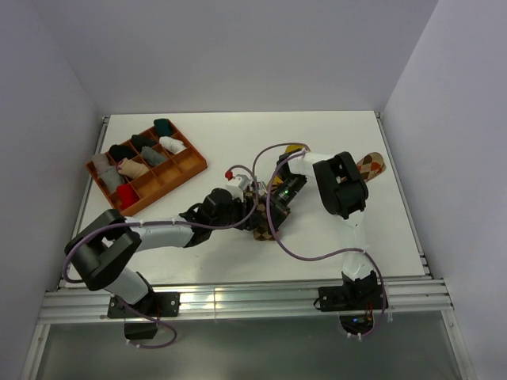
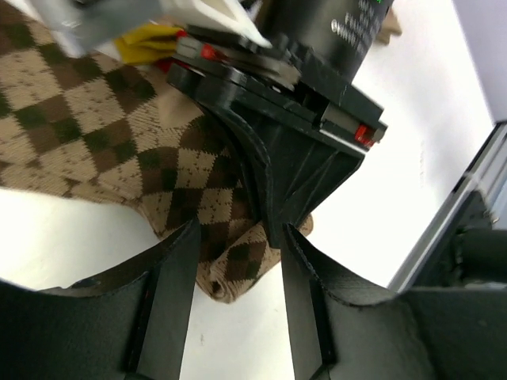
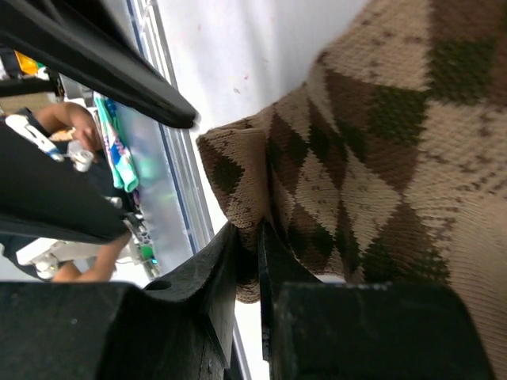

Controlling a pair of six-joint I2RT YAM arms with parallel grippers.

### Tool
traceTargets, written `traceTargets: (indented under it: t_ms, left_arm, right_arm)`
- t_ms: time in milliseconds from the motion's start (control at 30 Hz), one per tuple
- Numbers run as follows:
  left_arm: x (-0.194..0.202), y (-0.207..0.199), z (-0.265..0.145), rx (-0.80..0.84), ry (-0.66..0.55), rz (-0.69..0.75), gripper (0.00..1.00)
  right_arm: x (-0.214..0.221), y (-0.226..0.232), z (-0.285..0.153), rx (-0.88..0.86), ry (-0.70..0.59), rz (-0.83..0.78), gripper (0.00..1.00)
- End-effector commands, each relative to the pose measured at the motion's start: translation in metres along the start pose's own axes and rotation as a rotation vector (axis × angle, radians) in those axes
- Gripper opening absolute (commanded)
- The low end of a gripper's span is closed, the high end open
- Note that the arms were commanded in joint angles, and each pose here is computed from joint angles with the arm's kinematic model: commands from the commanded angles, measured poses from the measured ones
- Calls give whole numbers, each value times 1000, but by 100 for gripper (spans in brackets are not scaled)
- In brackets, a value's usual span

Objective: Roll the socks
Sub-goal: Roll the sock at the center of the board.

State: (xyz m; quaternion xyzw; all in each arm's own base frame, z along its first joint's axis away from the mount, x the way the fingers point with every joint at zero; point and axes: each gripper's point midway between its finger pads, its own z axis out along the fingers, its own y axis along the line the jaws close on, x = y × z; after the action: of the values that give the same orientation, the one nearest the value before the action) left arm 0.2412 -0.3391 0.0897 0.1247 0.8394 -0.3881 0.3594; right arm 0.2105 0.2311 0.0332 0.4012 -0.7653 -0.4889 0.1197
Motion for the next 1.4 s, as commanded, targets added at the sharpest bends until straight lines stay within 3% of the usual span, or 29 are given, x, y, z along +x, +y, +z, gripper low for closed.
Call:
traceTargets:
  t_ms: [0, 300, 600, 900, 1000, 1133, 1200, 1233, 1367]
  left_arm:
    - [-4, -20, 13, 113, -24, 104, 50]
    - [24, -21, 20, 183, 33, 102, 51]
    - [44, -6, 26, 129, 75, 57, 50]
    - [62, 5, 28, 104, 114, 9, 43]
    - [69, 7, 28, 106, 134, -4, 38]
    - [76, 10, 30, 94, 163, -26, 15]
    - [82, 12, 28, 88, 186, -43, 7]
    - [89, 16, 25, 72, 204, -65, 0]
    - [95, 23, 21, 54, 233, -102, 0]
  right_arm:
    - [-3, -8, 2, 27, 7, 50, 18]
    - [-4, -17, 2, 63, 12, 100, 19]
    - [-8, -17, 0, 78, 0, 117, 18]
    - [-12, -20, -3, 97, -24, 125, 18]
    - [-14, -19, -5, 105, -35, 119, 19]
    - [-15, -19, -9, 133, -46, 108, 20]
    - [-22, -20, -15, 189, -72, 69, 25]
    - [-22, -19, -21, 247, -93, 34, 35]
    - [-30, -20, -37, 362, -148, -61, 43]
